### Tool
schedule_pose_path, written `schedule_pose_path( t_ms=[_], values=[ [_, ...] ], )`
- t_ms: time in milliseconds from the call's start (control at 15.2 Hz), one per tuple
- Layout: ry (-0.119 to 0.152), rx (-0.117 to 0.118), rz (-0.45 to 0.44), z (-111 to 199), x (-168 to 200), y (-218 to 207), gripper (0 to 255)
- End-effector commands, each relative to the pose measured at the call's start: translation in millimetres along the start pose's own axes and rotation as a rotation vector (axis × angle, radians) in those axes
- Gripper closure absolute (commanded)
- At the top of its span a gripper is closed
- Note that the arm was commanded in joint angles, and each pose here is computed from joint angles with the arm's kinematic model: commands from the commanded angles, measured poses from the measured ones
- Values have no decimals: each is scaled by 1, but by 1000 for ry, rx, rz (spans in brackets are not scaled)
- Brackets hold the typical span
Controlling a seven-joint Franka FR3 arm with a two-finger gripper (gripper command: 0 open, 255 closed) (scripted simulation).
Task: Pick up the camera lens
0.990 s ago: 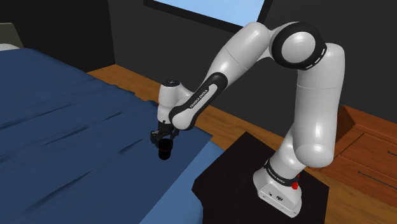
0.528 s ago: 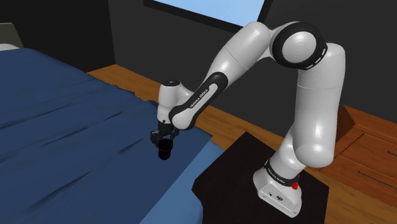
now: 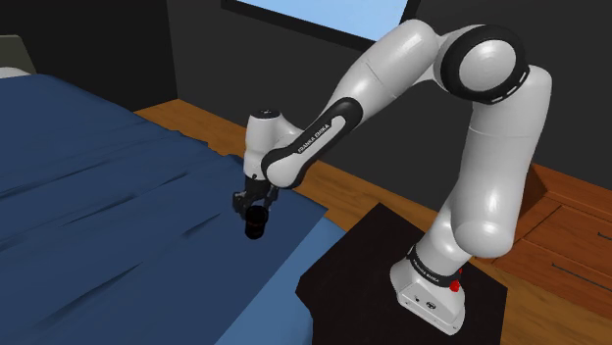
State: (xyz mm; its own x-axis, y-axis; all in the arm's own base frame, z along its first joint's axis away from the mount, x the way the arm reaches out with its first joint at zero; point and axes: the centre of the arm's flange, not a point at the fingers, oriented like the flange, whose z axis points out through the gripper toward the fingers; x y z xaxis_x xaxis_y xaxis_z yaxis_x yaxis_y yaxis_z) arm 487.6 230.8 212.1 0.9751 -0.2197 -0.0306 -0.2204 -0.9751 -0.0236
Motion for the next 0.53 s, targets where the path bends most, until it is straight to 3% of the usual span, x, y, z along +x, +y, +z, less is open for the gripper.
schedule_pose_path(
  t_ms=[0,462],
  values=[
    [0,0,0,-11,0,-1,255],
    [0,0,0,-38,0,-2,255]
  ],
)
